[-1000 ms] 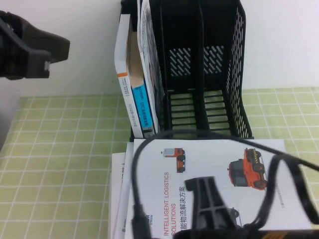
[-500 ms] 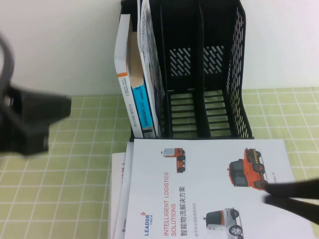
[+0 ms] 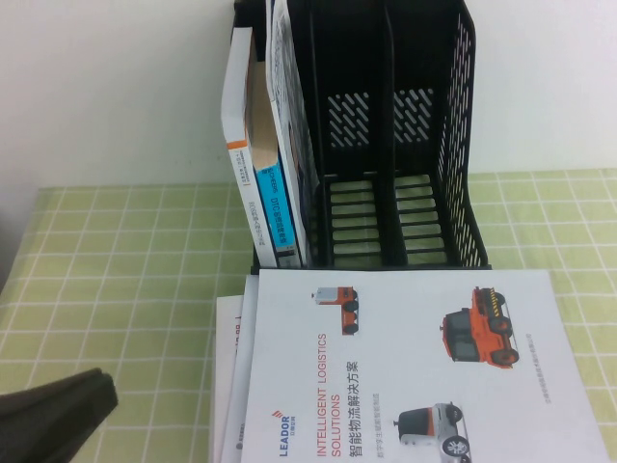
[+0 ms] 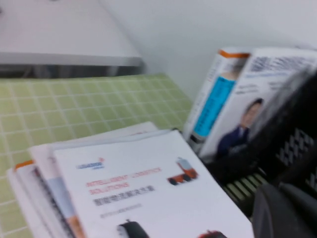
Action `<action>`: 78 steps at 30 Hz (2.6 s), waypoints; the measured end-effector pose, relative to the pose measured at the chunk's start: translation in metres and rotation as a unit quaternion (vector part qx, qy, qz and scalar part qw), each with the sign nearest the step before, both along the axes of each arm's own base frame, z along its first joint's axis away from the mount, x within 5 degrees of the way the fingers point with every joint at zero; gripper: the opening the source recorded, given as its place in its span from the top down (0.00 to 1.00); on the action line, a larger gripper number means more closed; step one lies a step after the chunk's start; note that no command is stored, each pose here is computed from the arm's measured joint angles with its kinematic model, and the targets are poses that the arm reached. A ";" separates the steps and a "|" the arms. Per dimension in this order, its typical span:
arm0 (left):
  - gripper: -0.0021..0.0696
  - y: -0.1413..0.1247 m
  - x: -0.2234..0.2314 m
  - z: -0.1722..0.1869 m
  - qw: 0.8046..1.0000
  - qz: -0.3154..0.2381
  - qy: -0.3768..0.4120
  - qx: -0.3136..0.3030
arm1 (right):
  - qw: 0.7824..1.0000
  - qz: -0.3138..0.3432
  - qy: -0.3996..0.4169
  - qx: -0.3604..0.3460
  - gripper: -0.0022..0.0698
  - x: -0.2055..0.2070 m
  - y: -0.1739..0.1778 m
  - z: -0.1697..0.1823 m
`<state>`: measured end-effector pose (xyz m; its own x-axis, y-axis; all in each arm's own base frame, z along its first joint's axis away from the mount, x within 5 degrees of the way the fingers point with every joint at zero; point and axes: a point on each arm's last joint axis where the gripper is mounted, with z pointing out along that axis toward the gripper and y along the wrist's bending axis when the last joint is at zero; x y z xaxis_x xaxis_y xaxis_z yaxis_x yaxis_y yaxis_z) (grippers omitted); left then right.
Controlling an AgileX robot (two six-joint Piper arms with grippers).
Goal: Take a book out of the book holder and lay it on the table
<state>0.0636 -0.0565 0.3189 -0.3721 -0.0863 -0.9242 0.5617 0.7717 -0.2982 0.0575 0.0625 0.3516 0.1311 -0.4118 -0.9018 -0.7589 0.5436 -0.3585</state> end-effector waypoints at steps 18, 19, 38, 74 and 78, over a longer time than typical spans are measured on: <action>0.97 -0.001 -0.001 -0.010 1.000 -0.005 0.012 -0.008 | 0.977 -0.193 0.081 0.030 0.97 0.017 -0.028 -0.024; 0.97 -0.001 -0.001 -0.010 1.000 -0.005 0.012 -0.008 | 0.977 -0.193 0.081 0.030 0.97 0.017 -0.028 -0.024; 0.97 0.037 0.003 -0.066 0.978 0.196 -0.019 0.071 | 0.977 -0.193 0.082 0.030 0.97 0.017 -0.028 -0.024; 0.97 0.048 -0.013 -0.147 0.968 0.217 -0.011 0.126 | 0.977 -0.193 0.082 0.030 0.97 0.017 -0.028 -0.024; 0.97 0.049 -0.013 -0.147 0.966 0.223 -0.012 0.127 | 0.977 -0.193 0.082 0.030 0.97 0.017 -0.028 -0.024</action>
<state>0.0508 -0.0080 0.1716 -0.3283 -0.0018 -0.9446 0.1612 0.9852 -0.0579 0.0741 0.0343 0.3281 -0.1719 -0.3470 -0.9220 -0.5377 0.8172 -0.2073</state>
